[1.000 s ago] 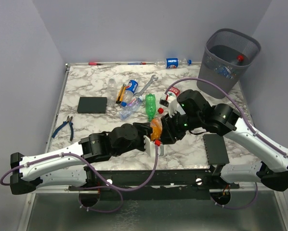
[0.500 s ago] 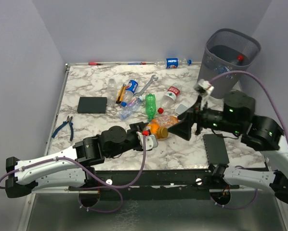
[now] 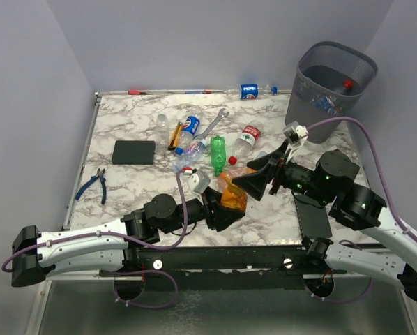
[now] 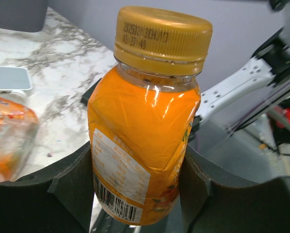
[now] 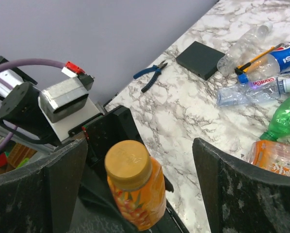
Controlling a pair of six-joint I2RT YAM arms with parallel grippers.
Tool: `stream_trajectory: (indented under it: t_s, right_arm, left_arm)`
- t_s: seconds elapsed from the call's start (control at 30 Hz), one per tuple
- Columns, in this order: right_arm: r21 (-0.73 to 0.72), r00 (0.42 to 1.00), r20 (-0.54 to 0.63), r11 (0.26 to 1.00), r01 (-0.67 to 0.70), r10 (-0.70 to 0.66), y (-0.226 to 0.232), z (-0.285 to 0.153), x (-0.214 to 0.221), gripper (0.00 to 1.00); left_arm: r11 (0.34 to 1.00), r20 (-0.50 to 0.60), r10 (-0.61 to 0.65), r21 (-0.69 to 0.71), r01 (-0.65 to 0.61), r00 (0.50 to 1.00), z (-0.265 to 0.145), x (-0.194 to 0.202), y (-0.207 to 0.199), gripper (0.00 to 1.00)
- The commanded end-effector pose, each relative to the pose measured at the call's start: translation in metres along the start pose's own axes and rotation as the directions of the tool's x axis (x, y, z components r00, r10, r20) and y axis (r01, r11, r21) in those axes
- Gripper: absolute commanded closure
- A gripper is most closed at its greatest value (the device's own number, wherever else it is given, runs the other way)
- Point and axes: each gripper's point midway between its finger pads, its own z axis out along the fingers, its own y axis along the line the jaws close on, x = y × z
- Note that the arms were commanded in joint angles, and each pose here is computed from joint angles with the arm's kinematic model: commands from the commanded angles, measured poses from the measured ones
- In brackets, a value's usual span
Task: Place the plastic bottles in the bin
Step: Pick up the plastic bottle from the corner of the board, then place the plastic bottle in the trash bin.
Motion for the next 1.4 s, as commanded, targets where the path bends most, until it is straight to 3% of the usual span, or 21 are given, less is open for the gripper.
stream_trajectory:
  t_s: [0.0, 0.13, 0.4, 0.5, 0.63, 0.7, 0.77, 0.83, 0.93, 1.07, 1.17, 1.27, 1.37]
  right_arm:
    - [-0.009, 0.997, 0.064, 1.0, -0.03, 0.031, 0.003, 0.011, -0.012, 0.07]
    - [-0.032, 0.999, 0.028, 0.999, -0.041, 0.042, 0.003, 0.019, 0.001, 0.07]
    - [-0.117, 0.995, -0.083, 0.991, -0.06, 0.05, 0.015, 0.03, 0.025, 0.17]
    - [-0.106, 0.993, -0.104, 0.992, -0.069, 0.058, 0.012, 0.031, 0.032, 0.31]
    - [-0.09, 0.992, -0.108, 0.993, -0.072, 0.062, 0.009, 0.029, 0.034, 0.6]
    - [-0.1, 0.992, -0.115, 0.992, -0.071, 0.059, 0.011, 0.028, 0.034, 0.75]
    - [-0.111, 0.991, -0.117, 0.991, -0.074, 0.061, 0.014, 0.028, 0.034, 0.96]
    - [-0.109, 0.992, -0.107, 0.991, -0.073, 0.061, 0.015, 0.026, 0.03, 1.0]
    - [-0.056, 0.997, -0.068, 0.998, -0.041, 0.037, 0.01, 0.021, 0.013, 1.0]
    - [0.17, 0.997, 0.033, 0.984, 0.061, -0.068, -0.015, 0.0, -0.041, 1.0]
    - [0.371, 0.961, 0.179, 0.919, 0.132, -0.21, -0.035, -0.027, -0.104, 1.0]
    - [0.633, 0.885, 0.277, 0.764, 0.125, -0.374, -0.068, -0.054, -0.161, 1.0]
    - [0.817, 0.793, 0.32, 0.575, 0.047, -0.519, -0.091, -0.079, -0.201, 1.0]
  left_arm:
    - [0.98, 0.094, -0.178, 0.11, 0.168, 0.979, 0.0, -0.033, -0.029, 0.65]
    - [0.981, 0.104, -0.179, 0.093, 0.17, 0.978, -0.001, -0.034, -0.026, 0.65]
    - [0.986, 0.11, -0.166, 0.054, 0.16, 0.98, -0.002, -0.034, -0.019, 0.64]
    - [0.987, 0.125, -0.158, 0.041, 0.154, 0.98, -0.004, -0.038, -0.017, 0.64]
    - [0.988, 0.14, -0.151, 0.026, 0.149, 0.979, -0.008, -0.041, -0.013, 0.61]
    - [0.989, 0.143, -0.149, 0.014, 0.149, 0.978, -0.008, -0.042, -0.012, 0.55]
    - [0.989, 0.15, -0.146, -0.003, 0.148, 0.978, -0.008, -0.044, -0.009, 0.39]
    - [0.989, 0.164, -0.135, -0.044, 0.144, 0.977, -0.009, -0.047, -0.002, 0.06]
    - [0.972, 0.229, -0.107, -0.179, 0.15, 0.967, -0.019, -0.062, 0.022, 0.01]
    - [0.865, 0.296, 0.058, -0.492, 0.101, 0.953, -0.06, -0.094, 0.072, 0.01]
    - [0.684, 0.268, 0.2, -0.727, 0.062, 0.942, -0.107, -0.11, 0.111, 0.01]
    - [0.539, 0.236, 0.294, -0.841, 0.043, 0.926, -0.146, -0.117, 0.131, 0.01]
    - [0.515, 0.281, 0.3, -0.852, 0.093, 0.912, -0.168, -0.114, 0.139, 0.01]
